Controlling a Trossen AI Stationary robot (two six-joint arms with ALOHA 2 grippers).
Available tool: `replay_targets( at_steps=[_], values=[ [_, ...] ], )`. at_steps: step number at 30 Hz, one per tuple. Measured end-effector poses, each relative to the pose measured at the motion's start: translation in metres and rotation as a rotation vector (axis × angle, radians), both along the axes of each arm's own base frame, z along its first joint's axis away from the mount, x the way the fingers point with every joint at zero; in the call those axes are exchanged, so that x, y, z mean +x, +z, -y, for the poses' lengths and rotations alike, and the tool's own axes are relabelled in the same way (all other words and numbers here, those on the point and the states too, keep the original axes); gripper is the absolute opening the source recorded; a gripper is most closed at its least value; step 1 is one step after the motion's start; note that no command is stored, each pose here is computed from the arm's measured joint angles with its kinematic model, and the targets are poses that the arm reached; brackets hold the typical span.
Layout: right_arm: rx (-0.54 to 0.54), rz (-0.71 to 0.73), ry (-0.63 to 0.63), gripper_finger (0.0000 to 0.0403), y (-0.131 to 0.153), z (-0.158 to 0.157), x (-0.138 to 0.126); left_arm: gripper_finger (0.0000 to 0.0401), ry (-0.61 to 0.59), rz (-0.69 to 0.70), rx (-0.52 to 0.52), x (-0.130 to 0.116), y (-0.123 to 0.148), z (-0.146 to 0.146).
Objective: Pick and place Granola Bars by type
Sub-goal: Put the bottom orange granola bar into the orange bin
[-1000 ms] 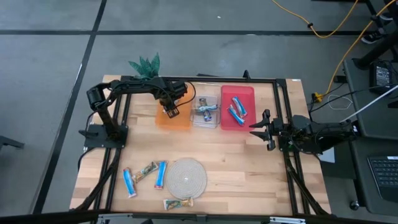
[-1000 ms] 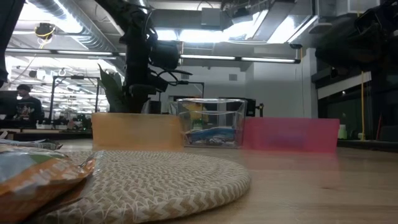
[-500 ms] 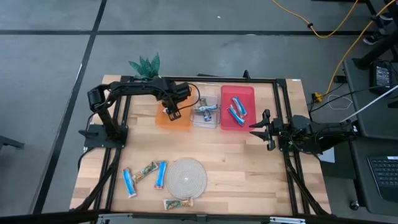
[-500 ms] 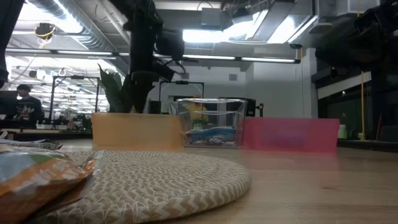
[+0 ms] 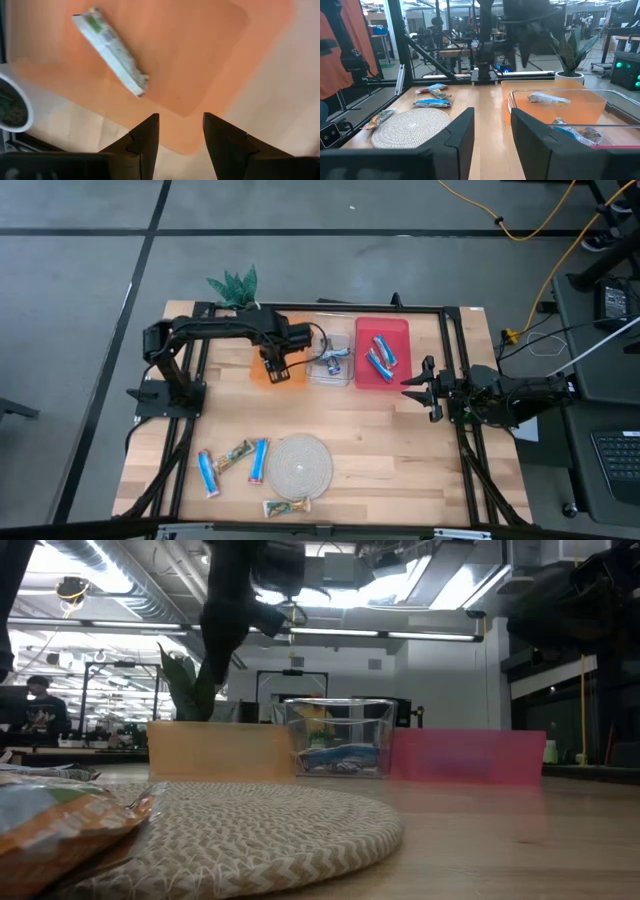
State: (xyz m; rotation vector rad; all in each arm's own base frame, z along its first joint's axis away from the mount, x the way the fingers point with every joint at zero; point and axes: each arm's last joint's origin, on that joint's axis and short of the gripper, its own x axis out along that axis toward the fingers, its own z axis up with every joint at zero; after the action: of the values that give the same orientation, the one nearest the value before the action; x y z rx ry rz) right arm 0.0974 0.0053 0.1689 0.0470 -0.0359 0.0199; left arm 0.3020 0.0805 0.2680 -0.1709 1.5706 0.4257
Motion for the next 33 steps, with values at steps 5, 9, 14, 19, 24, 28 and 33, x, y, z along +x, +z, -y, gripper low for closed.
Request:
replay_targets(
  at_steps=[5, 9, 14, 19, 24, 28, 33],
  values=[
    [0.000, 0.000, 0.000, 0.0132, 0.000, 0.000, 0.000, 0.0144, -0.052, -0.013, -0.033, 0.003, 0.010, 0.027],
    [0.000, 0.000, 0.000, 0.0132, 0.000, 0.000, 0.000, 0.0144, -0.097, -0.014, -0.034, 0.006, 0.017, 0.051],
    [0.000, 0.000, 0.000, 0.0132, 0.000, 0.000, 0.000, 0.0143, -0.155, -0.015, -0.033, 0.006, 0.027, 0.082],
    [0.000, 0.000, 0.000, 0.0132, 0.000, 0.000, 0.000, 0.0143, -0.195, 0.006, -0.029, 0.005, 0.034, 0.112],
    [0.000, 0.000, 0.000, 0.0132, 0.000, 0.000, 0.000, 0.0143, -0.268, 0.038, -0.027, 0.002, 0.040, 0.144],
    [0.000, 0.000, 0.000, 0.0132, 0.000, 0.000, 0.000, 0.0143, -0.287, 0.068, -0.019, -0.003, 0.041, 0.169],
    [0.000, 0.000, 0.000, 0.0132, 0.000, 0.000, 0.000, 0.0143, -0.355, 0.126, -0.001, -0.012, 0.042, 0.205]
  ],
)
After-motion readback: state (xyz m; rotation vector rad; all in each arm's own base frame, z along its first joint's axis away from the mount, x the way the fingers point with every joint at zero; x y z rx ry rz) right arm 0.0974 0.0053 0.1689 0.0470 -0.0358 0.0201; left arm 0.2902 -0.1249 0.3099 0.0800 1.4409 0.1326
